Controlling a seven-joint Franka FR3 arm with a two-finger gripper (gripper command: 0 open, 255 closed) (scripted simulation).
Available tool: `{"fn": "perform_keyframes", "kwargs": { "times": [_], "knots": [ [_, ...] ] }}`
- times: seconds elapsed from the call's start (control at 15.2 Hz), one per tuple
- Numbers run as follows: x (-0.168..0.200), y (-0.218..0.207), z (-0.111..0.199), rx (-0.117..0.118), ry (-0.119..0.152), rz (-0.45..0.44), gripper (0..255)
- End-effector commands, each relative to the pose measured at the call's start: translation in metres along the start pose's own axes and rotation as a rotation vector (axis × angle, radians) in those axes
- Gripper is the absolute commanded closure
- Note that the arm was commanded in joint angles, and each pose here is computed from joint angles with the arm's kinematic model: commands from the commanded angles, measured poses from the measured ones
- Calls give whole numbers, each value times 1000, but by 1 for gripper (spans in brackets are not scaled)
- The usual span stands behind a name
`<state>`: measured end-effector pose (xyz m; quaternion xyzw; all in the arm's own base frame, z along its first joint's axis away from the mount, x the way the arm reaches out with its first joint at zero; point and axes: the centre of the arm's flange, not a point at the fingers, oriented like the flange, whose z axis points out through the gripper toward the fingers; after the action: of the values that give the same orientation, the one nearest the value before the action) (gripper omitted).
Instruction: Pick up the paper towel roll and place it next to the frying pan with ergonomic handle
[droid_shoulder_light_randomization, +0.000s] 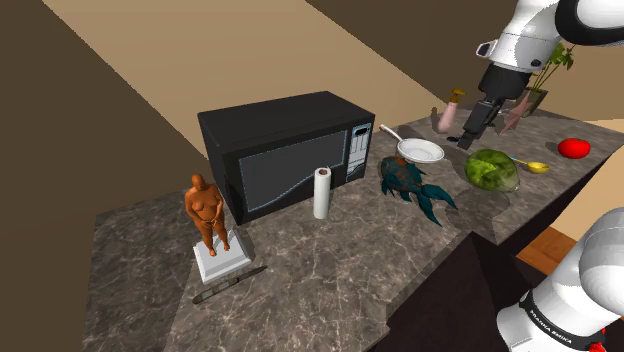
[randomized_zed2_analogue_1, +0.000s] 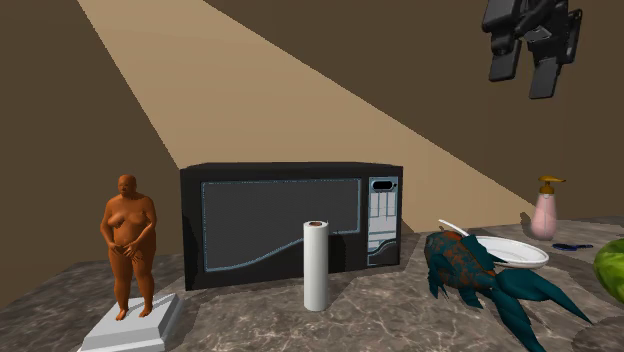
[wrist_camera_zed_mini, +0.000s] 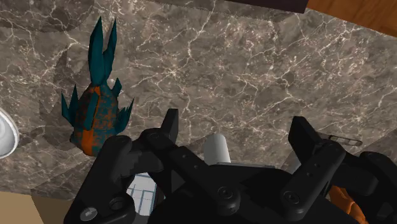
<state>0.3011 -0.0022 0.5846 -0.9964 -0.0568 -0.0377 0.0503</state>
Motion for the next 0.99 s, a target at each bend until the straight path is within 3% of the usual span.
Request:
{"fn": "perform_keyframes", "kwargs": {
  "times": [0.0, 0.92],
  "knots": [
    [0, 0, 0, 0, 0, 0, 0],
    [131, -40, 118, -53, 57, 67, 0]
  ]
}}
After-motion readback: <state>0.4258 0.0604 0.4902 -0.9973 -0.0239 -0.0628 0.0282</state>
